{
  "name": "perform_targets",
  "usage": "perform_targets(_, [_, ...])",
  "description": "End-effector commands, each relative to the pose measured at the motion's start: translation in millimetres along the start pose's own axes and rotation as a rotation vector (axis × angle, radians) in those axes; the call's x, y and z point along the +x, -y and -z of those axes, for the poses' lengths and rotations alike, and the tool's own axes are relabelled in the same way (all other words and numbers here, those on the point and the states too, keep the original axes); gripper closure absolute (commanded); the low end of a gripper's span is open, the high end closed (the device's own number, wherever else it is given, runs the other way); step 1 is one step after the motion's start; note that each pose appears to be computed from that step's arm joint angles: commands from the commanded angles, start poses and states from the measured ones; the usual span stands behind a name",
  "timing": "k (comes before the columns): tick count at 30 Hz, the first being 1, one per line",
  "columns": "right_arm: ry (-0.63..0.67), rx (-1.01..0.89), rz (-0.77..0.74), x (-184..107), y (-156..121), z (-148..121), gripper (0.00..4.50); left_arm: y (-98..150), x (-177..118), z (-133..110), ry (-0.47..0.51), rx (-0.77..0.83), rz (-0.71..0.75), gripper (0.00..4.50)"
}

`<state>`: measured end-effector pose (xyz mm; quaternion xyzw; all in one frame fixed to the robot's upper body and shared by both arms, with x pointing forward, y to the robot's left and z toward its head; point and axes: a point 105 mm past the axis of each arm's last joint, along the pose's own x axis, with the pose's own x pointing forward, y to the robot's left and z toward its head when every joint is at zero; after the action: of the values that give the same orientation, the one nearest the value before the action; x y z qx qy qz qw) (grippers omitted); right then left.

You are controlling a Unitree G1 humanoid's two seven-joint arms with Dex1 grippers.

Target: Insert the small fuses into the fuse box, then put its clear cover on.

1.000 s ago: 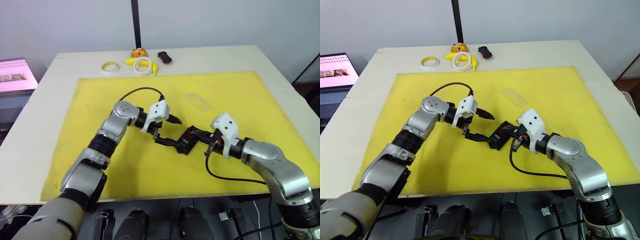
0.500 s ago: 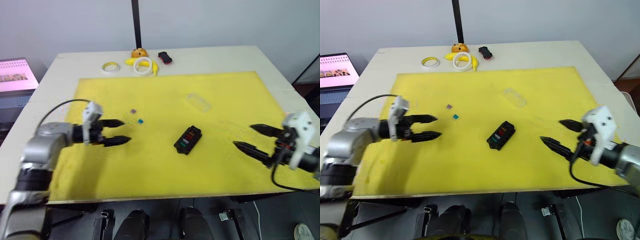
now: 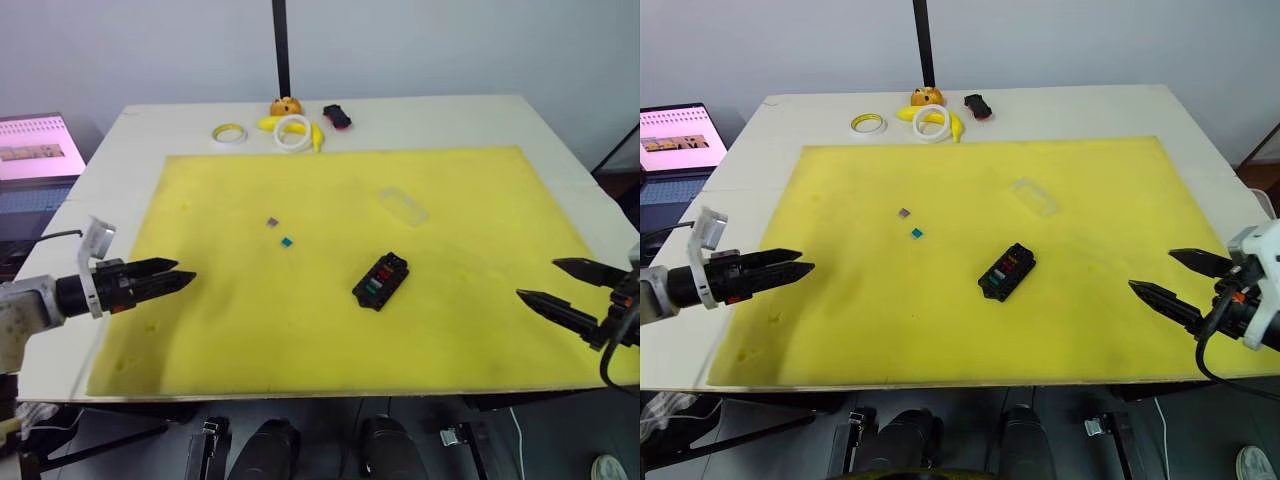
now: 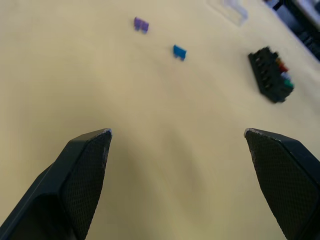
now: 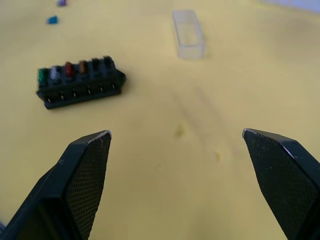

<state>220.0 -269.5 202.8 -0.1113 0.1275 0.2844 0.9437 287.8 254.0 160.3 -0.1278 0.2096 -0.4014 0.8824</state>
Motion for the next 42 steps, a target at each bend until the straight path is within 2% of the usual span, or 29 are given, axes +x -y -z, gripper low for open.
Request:
perform_targets(1, [0.057,-0.079,-0.169,23,-35,-23,0.02,14,29,-9,-0.034,-0.081,0.11,0.0])
perform_targets(8, [0.161,-0.145,-0.38,64,-83,-51,0.02,26,76,-19,-0.101,-0.296,0.2,0.0])
perform_targets(11, [0.221,-0.148,-0.417,81,-95,-63,0.02,25,92,-26,-0.083,-0.378,0.208,0.0])
perform_targets(16, [0.242,-0.159,-0.447,96,-106,-66,0.02,19,106,-30,-0.066,-0.474,0.191,0.0])
perform_targets(24, [0.276,-0.155,-0.432,108,-106,-70,0.02,13,118,-30,-0.065,-0.545,0.166,0.0])
perform_targets(35, [0.272,-0.158,-0.398,115,-101,-68,0.02,7,151,-11,-0.107,-0.578,0.117,0.0])
perform_targets(42, [0.266,-0.165,-0.373,113,-96,-67,0.02,10,159,-10,-0.116,-0.592,0.127,0.0])
